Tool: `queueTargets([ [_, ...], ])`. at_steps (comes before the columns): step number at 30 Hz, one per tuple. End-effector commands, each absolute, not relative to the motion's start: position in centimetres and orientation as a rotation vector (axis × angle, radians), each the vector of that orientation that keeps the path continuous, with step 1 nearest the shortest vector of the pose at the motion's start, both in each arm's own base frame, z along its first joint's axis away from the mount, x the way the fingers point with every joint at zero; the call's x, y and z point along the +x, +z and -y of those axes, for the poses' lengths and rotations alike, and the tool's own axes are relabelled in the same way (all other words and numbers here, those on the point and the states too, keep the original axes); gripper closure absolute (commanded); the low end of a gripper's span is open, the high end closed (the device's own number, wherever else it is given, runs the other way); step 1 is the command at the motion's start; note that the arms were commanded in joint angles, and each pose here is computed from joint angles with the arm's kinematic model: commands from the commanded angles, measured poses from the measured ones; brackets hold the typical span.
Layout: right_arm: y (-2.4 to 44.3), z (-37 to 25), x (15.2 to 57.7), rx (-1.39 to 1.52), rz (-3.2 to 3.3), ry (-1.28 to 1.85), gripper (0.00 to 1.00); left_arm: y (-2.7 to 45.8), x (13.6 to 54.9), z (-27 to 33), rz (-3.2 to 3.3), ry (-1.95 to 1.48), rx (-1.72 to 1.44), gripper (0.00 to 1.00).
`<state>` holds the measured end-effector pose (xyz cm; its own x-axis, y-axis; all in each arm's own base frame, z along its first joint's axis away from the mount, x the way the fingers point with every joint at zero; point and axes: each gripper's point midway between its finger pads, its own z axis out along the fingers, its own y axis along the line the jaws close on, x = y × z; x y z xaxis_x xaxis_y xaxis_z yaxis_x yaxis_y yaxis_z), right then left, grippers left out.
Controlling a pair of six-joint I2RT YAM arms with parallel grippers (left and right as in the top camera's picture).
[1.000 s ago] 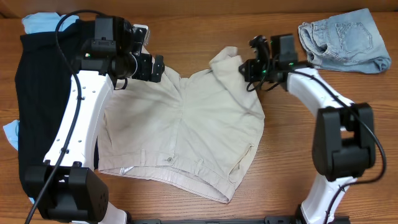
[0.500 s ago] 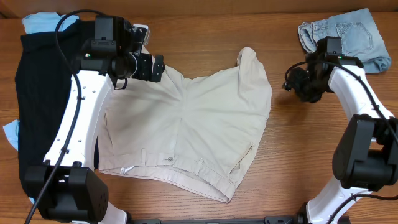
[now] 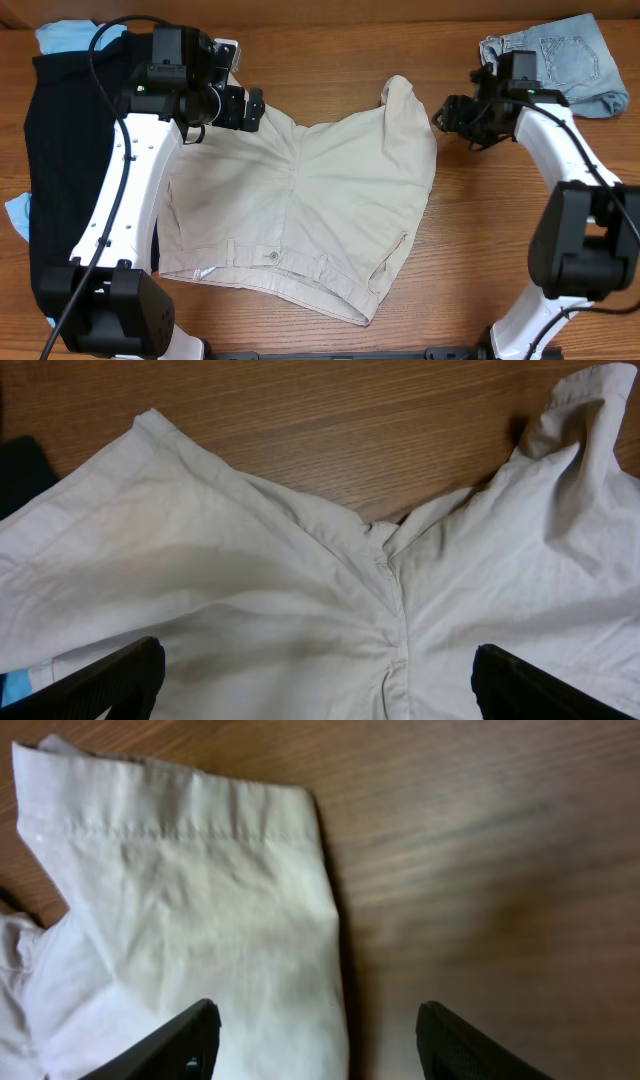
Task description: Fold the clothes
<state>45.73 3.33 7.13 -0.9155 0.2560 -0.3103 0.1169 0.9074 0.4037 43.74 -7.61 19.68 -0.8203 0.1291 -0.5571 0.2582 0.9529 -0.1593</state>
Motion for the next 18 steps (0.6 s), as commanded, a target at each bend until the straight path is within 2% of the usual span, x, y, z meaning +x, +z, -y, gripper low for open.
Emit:
queueTargets([
  [1, 4.6, -4.4, 46.1, 0.234, -2.742, 0.558, 0.34, 19.5, 44.0, 7.4, -2.537, -0.292, 0.292, 0.00],
  [5, 2.3, -5.0, 46.7, 0.216, -2.754, 0.561, 0.39, 19.5, 43.9, 7.4, -2.540, -0.292, 0.292, 0.00],
  [11, 2.3, -5.2, 47.9, 0.193, -2.708, 0.556, 0.47, 19.3, 43.7, 7.4, -2.549, -0.293, 0.291, 0.00],
  [18, 2.5, -5.3, 48.4, 0.181, -2.685, 0.560, 0.78, 19.3, 43.7, 7.4, -2.552, -0.293, 0.291, 0.00],
])
